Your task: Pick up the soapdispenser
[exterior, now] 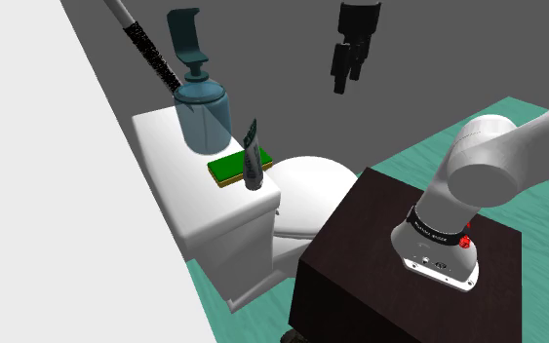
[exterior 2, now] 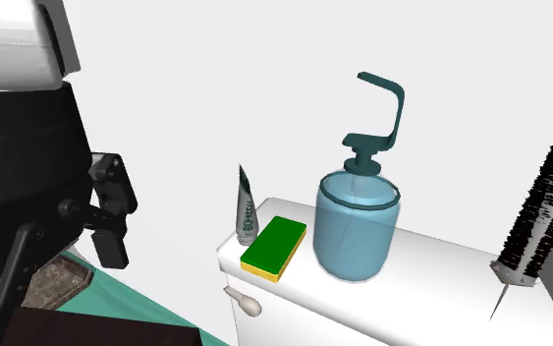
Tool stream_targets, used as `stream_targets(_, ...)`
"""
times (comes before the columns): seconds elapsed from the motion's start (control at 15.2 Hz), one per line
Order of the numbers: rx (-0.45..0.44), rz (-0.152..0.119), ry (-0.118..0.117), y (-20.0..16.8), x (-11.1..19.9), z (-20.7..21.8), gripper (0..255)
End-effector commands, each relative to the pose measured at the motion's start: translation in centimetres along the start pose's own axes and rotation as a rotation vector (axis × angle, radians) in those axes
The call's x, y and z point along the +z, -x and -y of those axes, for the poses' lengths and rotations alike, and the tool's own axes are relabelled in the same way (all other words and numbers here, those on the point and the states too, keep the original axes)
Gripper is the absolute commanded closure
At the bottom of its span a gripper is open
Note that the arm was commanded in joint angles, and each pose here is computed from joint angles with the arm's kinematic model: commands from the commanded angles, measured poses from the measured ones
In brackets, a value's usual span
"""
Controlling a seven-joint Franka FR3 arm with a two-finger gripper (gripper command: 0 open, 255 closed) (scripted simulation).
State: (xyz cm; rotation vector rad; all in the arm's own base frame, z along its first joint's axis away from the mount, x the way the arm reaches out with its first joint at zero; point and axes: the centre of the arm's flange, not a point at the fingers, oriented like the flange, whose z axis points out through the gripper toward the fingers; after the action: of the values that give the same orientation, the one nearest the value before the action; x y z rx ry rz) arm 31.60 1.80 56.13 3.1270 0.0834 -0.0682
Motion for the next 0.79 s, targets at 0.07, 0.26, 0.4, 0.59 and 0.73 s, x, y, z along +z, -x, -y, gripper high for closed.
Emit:
stream_targets(0.07,0.014,-0.013,0.002,-0.6,-0.3,1.0,0)
stream_targets(0.26,0.056,-0.051,0.006,-2.4,-1.4,4.1,0)
stream_targets(0.4,0.085,-0.076,0.01,-3.7,-2.1,6.1,0)
stream_targets(0.59,0.127,-0.115,0.015,-5.6,-3.3,9.0,0)
stream_targets(0.73,0.155,-0.14,0.018,-7.0,-4.1,10.9,0)
